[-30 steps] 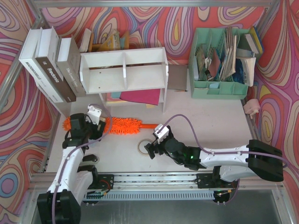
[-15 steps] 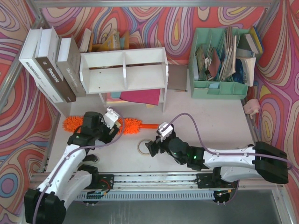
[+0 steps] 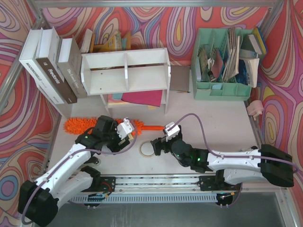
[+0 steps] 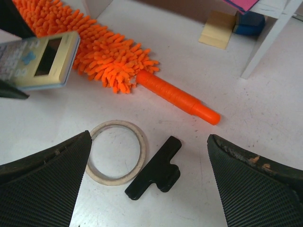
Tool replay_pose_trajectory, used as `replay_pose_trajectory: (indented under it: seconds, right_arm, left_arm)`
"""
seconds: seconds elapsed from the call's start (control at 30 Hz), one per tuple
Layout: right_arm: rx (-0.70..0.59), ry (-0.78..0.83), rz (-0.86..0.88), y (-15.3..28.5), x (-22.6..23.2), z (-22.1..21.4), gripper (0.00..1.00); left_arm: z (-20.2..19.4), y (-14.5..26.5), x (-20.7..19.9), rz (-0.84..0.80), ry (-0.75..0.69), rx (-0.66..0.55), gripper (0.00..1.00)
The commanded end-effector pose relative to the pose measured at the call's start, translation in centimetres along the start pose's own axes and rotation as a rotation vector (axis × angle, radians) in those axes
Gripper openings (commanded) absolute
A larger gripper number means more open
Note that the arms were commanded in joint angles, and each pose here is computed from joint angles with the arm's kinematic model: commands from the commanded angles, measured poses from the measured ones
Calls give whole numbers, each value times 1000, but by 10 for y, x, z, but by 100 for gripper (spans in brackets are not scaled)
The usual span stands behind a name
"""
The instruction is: Dust the bookshelf with a duster
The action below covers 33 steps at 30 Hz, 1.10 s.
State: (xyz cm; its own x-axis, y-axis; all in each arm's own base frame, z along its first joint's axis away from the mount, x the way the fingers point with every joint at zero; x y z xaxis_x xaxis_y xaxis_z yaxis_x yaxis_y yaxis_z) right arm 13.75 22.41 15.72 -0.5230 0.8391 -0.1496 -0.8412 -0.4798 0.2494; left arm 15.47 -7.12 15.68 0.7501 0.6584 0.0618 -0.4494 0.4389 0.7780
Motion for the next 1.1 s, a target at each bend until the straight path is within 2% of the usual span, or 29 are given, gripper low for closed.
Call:
replay_pose_trajectory:
  seconds: [0.0, 0.27, 0.67, 0.87, 0.9, 0.93, 1.07]
  right_arm:
    - [-18, -43, -86, 1, -10, 6, 99]
    - [-2, -66, -102, 0, -15, -1, 99]
    - [-7, -72, -102, 1, -18, -1, 99]
    - [-6, -45, -83, 2, -19, 3, 99]
    - [-6, -36, -66, 2, -19, 5, 99]
    - [4, -24, -50, 2, -18, 6, 99]
    - [36, 17, 5, 2, -16, 13, 99]
  left_arm:
    - [-2, -2, -5, -42, -66, 52, 74]
    - [-5, -22, -9, -110, -108, 206, 76]
    - [-7, -31, -8, -71, -110, 227, 87]
    - [11, -17, -3, 8, -93, 157, 88]
    - [16, -11, -2, 32, -81, 128, 91]
    - [22, -5, -2, 48, -72, 102, 97]
    - [43, 16, -9, 179, -79, 16, 98]
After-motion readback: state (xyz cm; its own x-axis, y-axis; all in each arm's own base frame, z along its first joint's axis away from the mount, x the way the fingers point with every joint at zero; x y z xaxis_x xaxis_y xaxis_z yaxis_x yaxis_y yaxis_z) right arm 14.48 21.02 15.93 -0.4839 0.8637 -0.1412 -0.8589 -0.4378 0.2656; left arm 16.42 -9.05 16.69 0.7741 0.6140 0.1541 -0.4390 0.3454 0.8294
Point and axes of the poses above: each gripper's point midway between its finger pads, its own y axis back along the fingers, its own x axis along the line the jaws close on, z = x × y, the point moved 10 cm from there along y, back along the fingers, and after that the axes turned 12 degrees about y, right-handed, at the moved point
